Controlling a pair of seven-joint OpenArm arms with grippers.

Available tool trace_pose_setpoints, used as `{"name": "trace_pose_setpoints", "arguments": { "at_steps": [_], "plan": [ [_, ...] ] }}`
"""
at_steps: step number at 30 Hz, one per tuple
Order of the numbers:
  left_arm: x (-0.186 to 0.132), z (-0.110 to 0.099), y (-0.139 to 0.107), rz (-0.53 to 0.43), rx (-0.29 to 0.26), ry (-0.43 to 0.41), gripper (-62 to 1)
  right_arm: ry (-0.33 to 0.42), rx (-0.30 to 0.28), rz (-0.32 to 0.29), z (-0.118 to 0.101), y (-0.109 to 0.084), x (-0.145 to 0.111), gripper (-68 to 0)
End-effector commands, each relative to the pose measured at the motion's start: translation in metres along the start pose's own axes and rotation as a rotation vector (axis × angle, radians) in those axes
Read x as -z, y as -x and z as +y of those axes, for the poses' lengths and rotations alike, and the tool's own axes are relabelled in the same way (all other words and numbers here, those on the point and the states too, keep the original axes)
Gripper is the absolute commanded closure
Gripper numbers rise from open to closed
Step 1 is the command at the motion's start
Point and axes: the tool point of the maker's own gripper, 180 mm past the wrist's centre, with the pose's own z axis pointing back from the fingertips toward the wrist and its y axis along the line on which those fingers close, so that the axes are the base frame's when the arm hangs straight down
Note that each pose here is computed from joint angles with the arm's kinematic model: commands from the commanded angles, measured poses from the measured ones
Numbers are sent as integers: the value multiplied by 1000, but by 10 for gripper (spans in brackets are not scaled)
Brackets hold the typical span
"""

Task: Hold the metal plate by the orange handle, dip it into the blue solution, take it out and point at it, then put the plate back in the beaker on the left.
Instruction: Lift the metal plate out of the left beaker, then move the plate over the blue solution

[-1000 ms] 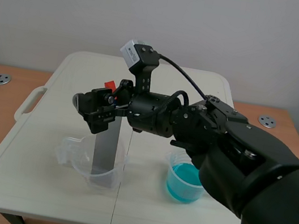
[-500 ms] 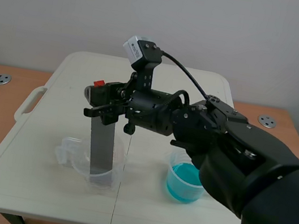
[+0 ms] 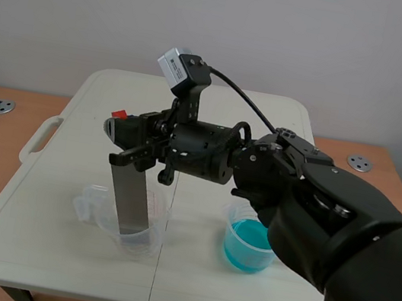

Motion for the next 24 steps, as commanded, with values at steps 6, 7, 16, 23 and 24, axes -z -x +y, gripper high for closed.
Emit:
{"name": "trace_pose_setpoints", "arguments": {
  "at_steps": [6, 7, 16, 23, 24],
  "plan": [
    [-2, -2, 0, -3, -1, 7, -15, -70, -32, -55, 15, -22, 5, -11],
    [-2, -2, 0, -3, -1, 7, -15, -72, -35, -56, 15, -23, 4, -11],
    [-1, -2, 0, -4, -1, 7, -15, -101, -93, -85, 31, -37, -3, -11],
    [-1, -2, 0, -5, -1, 7, -15, -114, -147, -100, 38, -48, -12, -11],
    [-1, -2, -1, -8, -1, 7, -15, -115, -155, -101, 38, -49, -13, -11]
  ]
}}
